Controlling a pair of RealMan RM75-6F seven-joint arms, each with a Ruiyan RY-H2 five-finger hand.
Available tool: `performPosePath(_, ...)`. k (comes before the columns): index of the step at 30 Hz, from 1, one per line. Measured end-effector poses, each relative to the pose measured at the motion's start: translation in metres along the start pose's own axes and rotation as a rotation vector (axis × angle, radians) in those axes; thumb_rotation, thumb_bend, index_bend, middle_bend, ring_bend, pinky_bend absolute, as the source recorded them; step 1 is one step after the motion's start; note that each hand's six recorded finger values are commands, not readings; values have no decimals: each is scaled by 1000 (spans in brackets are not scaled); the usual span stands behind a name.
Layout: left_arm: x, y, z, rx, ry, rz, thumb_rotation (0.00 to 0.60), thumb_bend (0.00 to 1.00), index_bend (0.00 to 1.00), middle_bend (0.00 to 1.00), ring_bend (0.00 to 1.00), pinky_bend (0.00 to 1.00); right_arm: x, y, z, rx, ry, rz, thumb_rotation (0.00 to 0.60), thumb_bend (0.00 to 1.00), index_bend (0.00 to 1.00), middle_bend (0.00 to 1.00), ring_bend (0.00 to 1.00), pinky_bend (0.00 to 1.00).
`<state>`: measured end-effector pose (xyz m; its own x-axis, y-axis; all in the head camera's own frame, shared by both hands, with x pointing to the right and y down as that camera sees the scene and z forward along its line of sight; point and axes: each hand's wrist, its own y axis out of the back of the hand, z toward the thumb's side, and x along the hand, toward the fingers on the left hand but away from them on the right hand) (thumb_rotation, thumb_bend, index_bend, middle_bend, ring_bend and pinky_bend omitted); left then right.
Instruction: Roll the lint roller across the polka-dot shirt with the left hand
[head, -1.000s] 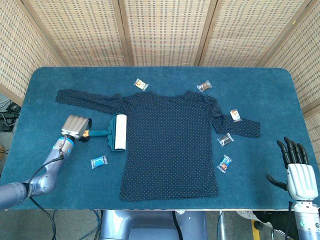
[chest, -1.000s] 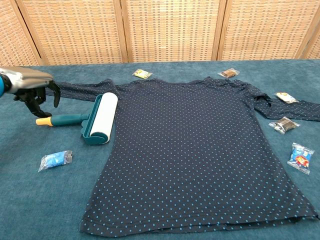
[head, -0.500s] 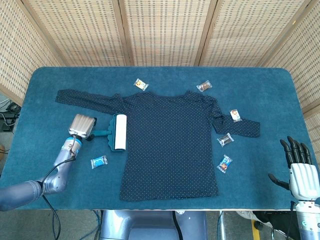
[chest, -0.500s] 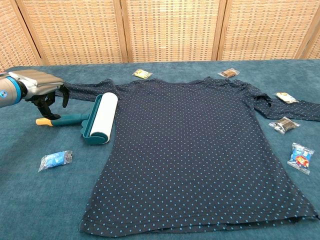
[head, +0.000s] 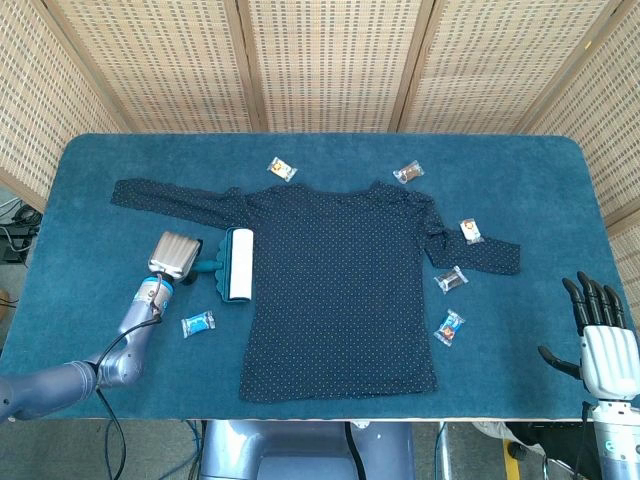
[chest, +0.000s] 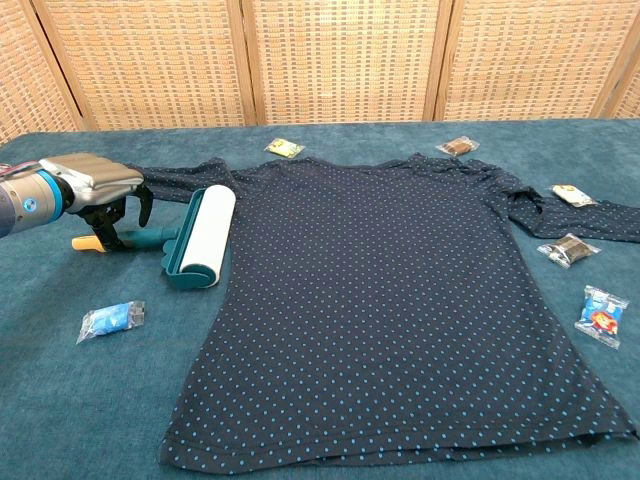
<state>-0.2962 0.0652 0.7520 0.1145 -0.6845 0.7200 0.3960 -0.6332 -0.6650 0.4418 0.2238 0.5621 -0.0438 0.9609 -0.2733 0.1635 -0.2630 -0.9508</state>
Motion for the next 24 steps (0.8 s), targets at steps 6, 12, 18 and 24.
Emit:
performPosePath(6, 2, -7, 7, 14, -7, -9, 600, 329, 418, 861, 794, 727, 0, 0, -1, -4, -1, -7, 600, 78, 0, 0, 0, 0)
performPosePath(12, 4, -13, 15, 22, -16, -11, 600, 391, 587, 860, 794, 726, -1, 1, -2, -7, 0, -12, 600, 76, 0, 0, 0, 0)
performPosePath(18, 5, -14, 19, 35, -19, -3, 600, 661, 865, 862, 798, 727, 0, 3, -1, -12, 3, -20, 600, 76, 0, 0, 0, 0)
performPosePath(24, 3, -8, 19, 40, -26, 21, 600, 735, 910, 863, 798, 726, 0, 5, -2, -16, 2, -23, 600, 76, 0, 0, 0, 0)
